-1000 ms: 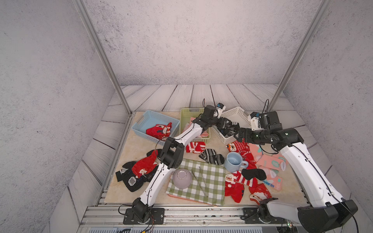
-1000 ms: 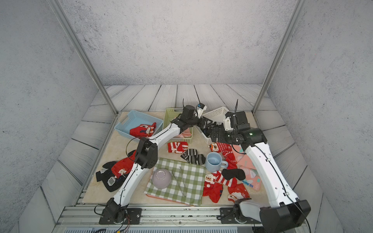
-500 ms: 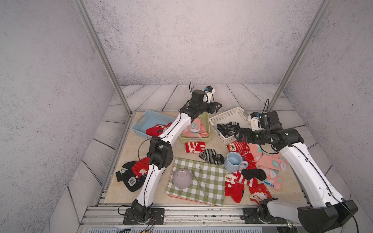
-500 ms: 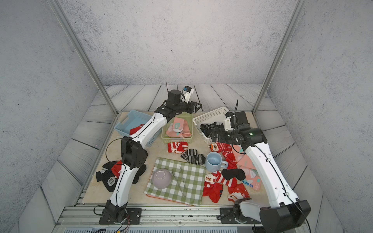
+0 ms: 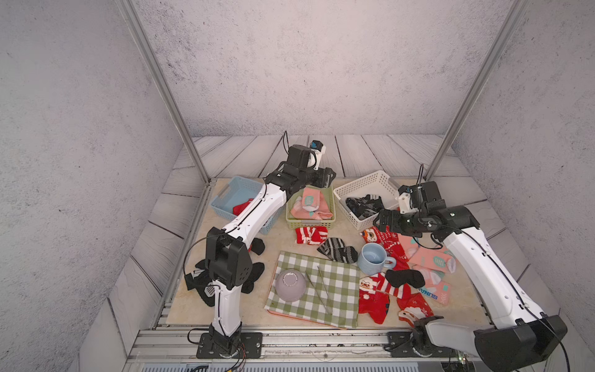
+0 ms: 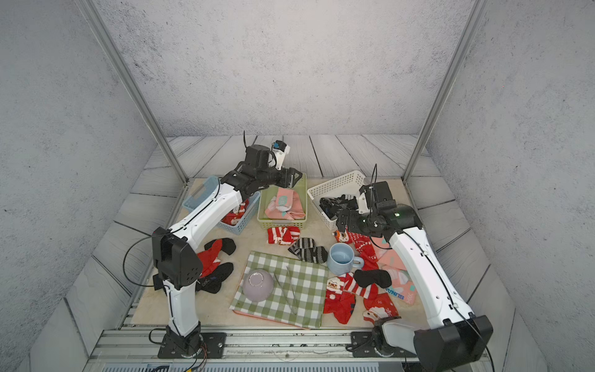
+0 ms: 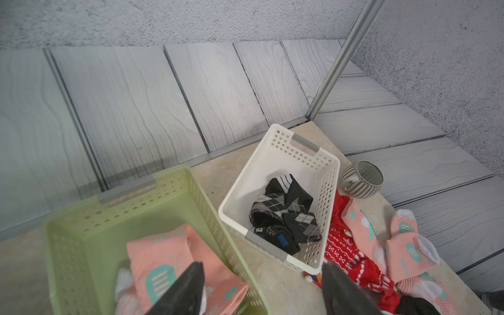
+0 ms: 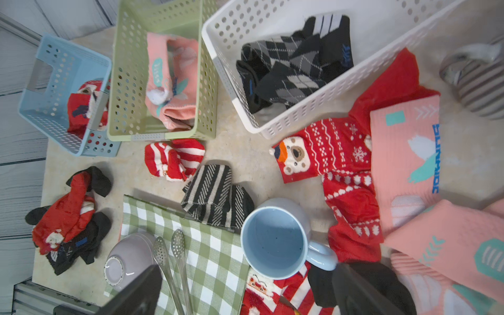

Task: Sort the socks into the basket by color
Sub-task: Pick up the sock from the center of the board.

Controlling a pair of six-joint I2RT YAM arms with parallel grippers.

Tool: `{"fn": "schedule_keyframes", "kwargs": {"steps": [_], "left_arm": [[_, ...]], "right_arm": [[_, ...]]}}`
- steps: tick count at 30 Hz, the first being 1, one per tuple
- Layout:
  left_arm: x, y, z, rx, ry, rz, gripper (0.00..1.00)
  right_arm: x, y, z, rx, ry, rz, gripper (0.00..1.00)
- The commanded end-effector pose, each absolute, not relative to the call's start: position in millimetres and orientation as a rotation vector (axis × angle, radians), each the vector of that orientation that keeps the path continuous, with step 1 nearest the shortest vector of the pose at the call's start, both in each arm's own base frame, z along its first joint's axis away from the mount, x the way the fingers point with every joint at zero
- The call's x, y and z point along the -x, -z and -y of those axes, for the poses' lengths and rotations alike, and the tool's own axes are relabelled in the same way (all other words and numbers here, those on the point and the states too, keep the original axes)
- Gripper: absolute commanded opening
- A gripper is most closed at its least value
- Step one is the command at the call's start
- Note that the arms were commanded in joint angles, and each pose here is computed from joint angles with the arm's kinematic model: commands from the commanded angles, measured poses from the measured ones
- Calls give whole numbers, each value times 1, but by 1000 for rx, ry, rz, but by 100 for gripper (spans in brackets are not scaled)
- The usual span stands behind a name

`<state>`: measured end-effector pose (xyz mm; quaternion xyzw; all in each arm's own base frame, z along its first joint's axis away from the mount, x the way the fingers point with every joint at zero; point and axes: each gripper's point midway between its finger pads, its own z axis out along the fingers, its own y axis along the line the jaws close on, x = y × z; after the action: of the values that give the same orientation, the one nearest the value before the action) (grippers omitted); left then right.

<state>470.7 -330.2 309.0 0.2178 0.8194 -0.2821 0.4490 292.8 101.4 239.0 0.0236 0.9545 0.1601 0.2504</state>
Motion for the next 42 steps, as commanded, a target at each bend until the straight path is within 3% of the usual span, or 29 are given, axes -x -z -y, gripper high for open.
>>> {"fn": "schedule_keyframes", "kwargs": {"steps": [1, 5, 11, 15, 19, 26, 42], "left_arm": [[-456, -321, 305, -514, 654, -2030, 71], [-432, -323, 277, -477, 625, -2051, 71], [-402, -318, 230, -392, 606, -2119, 71], [-390, -309, 200, -359, 565, -2173, 72], [-384, -301, 178, -338, 543, -2216, 72], [-376, -297, 162, -364, 477, -2213, 72], [-362, -270, 163, -332, 542, -2276, 70]], "right_arm": [[-286, -215, -88, -158, -374, -2685, 99], [-292, -198, -78, -233, -341, -2717, 98], [-319, -174, -51, -383, -247, -2729, 88], [-340, -157, -30, -476, -203, -2716, 88], [-356, -143, -4, -612, -187, -2703, 94], [-387, -118, 20, -706, -161, -2713, 97], [-413, -72, 59, -791, 6, -2684, 97]]}}
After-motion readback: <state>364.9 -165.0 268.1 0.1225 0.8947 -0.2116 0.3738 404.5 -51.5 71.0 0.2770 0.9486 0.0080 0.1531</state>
